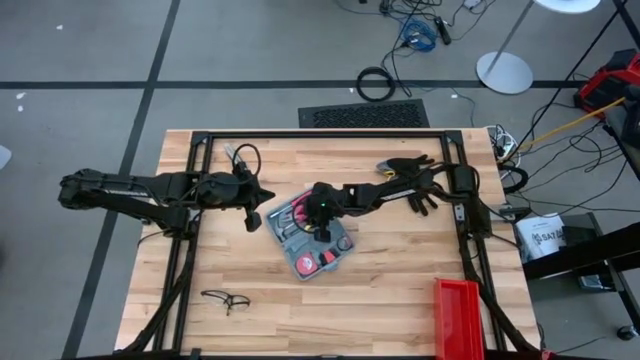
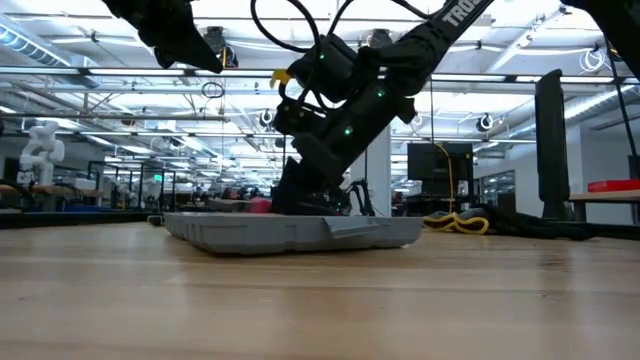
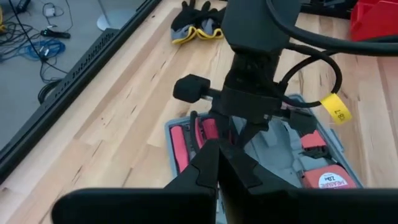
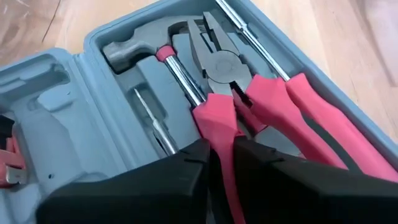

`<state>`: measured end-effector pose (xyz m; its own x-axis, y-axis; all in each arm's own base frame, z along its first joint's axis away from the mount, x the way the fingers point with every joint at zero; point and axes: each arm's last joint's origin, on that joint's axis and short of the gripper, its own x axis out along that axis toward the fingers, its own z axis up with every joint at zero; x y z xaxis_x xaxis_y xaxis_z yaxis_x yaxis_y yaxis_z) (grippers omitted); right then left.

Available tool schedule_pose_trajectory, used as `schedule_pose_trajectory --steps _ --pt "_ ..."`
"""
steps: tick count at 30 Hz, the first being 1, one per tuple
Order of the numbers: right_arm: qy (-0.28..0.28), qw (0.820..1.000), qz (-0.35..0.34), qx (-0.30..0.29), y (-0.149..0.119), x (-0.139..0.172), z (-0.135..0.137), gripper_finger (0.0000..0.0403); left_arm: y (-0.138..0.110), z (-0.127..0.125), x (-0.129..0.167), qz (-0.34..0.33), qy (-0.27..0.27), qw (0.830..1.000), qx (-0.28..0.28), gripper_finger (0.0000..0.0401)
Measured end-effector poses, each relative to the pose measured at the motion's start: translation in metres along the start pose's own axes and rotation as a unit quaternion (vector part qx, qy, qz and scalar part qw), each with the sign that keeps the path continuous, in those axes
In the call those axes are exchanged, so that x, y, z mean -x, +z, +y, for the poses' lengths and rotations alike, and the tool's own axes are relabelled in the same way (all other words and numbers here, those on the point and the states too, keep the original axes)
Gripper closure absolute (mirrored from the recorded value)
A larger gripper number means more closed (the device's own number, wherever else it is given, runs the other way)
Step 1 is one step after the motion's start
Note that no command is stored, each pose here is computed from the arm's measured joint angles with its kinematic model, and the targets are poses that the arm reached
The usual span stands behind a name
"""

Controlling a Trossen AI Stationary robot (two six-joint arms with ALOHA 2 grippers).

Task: Prefit tool cases
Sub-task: Remove pink plier from the gray prefit tool case

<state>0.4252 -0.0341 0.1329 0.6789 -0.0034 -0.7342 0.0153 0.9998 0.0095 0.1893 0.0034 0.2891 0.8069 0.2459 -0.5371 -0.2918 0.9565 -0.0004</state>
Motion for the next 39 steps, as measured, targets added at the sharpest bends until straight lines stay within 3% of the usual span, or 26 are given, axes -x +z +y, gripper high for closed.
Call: schedule_pose_trajectory --steps 5,9,14,17,21,24,27,32,39 --pt "-0.001 1.0 0.005 -0.001 0.009 0.023 0.004 0.0366 0.0 0.0 0.0 0.001 0.0 1.0 0.0 0.0393" --pt "-0.048 0.999 0.026 0.001 0.018 0.054 0.001 0.0366 -0.001 0.0 0.0 0.005 0.001 1.0 -0.001 0.0393" --pt "-0.109 0.989 0.099 -0.026 0.009 0.087 -0.011 0.0366 -0.002 0.0 0.0 0.012 -0.003 1.0 -0.003 0.0393" --pt "-0.134 0.982 0.117 -0.062 -0.011 0.105 -0.02 0.0366 -0.005 -0.002 0.001 0.026 -0.011 1.0 -0.009 0.0393" --pt "-0.142 0.977 0.097 -0.129 -0.056 0.12 -0.025 0.0366 -0.007 -0.007 0.002 0.032 -0.024 0.999 -0.014 0.0393" --pt "-0.118 0.976 0.053 -0.174 -0.085 0.123 -0.023 0.0366 -0.008 -0.01 0.003 0.032 -0.027 0.999 -0.015 0.0393" --pt "-0.111 0.973 0.061 -0.194 -0.109 0.119 -0.019 0.0366 -0.008 -0.01 0.003 0.028 -0.021 0.999 -0.016 0.0393" --pt "-0.135 0.966 0.083 -0.204 -0.127 0.112 -0.021 0.0366 -0.005 -0.01 0.003 0.014 -0.017 1.0 -0.011 0.0393" --pt "-0.135 0.968 0.069 -0.199 -0.124 0.111 -0.026 0.0366 -0.005 -0.01 0.003 0.012 -0.016 1.0 -0.008 0.0393"
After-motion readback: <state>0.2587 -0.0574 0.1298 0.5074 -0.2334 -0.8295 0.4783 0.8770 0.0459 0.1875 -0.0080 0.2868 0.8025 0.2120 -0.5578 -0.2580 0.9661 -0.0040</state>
